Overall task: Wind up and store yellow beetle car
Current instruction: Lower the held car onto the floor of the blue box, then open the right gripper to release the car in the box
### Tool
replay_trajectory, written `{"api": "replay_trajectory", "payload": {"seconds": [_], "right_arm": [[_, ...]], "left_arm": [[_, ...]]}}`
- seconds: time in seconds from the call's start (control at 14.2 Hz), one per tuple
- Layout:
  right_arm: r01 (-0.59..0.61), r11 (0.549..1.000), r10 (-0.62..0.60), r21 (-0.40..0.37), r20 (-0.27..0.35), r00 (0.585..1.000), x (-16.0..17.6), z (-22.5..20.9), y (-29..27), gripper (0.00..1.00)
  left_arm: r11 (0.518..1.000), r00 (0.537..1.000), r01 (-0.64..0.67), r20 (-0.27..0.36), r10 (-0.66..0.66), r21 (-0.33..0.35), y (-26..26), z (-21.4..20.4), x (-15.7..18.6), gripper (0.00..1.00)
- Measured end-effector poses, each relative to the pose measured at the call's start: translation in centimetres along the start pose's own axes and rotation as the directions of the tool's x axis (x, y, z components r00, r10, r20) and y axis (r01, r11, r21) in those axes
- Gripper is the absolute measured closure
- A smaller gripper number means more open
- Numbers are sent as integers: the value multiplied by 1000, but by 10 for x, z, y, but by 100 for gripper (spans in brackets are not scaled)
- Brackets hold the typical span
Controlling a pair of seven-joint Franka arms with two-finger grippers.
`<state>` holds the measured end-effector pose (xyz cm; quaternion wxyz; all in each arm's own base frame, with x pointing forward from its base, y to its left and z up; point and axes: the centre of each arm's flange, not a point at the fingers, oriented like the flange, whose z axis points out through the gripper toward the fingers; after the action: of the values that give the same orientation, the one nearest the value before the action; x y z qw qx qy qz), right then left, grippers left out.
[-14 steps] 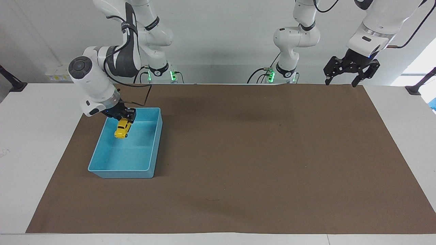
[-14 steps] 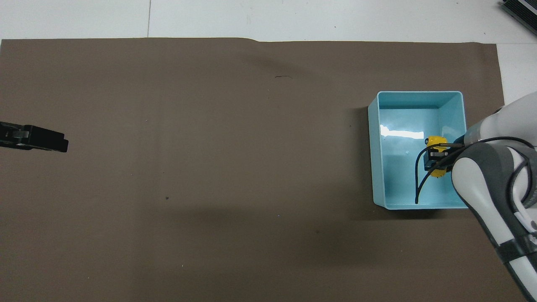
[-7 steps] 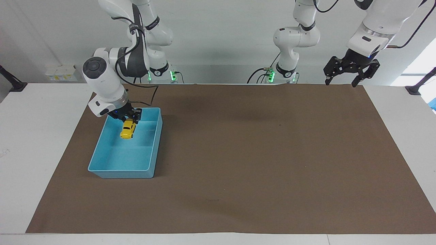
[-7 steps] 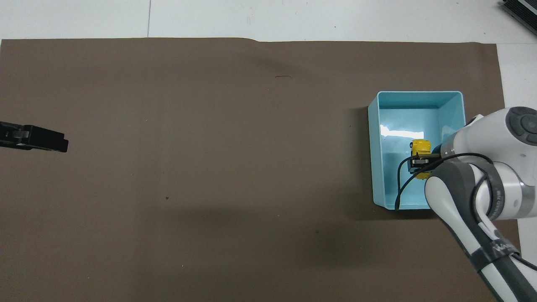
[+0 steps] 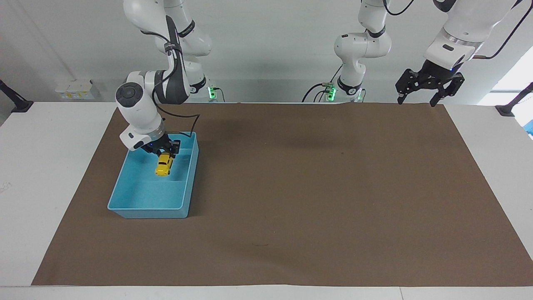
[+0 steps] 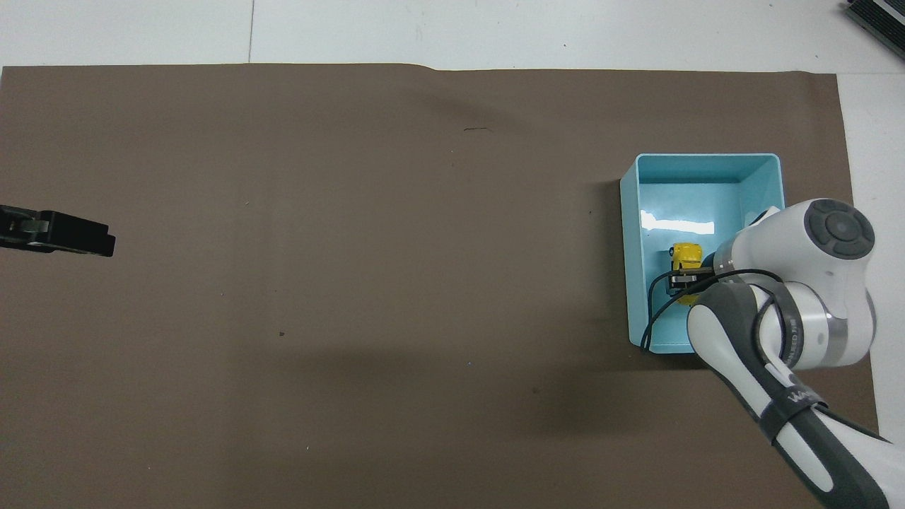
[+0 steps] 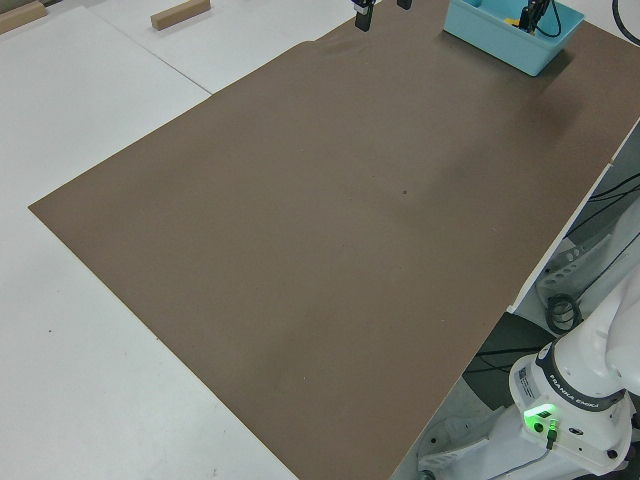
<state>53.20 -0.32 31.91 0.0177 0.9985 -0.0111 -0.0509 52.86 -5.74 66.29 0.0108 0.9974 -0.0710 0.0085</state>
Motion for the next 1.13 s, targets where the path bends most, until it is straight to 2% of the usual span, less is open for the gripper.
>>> {"api": "replay_trajectory", "payload": {"seconds": [0.42, 0.63, 0.78, 1.13], "right_arm": [[2, 1000, -2, 2, 4, 1000, -3, 13, -1, 50], [15, 1000, -15, 2, -4, 1000, -2, 12, -1, 24], [25, 1000, -25, 1, -17, 1000, 2, 6, -1, 1], [33, 999, -33, -8, -64, 997, 15, -53, -1, 0]], "left_arm": [[1000, 1000, 0, 0, 0, 0, 0, 0, 0, 0], [1000, 1000, 0, 0, 0, 0, 0, 0, 0, 0], [1000, 1000, 0, 0, 0, 0, 0, 0, 0, 0], [1000, 1000, 0, 0, 0, 0, 0, 0, 0, 0]]}}
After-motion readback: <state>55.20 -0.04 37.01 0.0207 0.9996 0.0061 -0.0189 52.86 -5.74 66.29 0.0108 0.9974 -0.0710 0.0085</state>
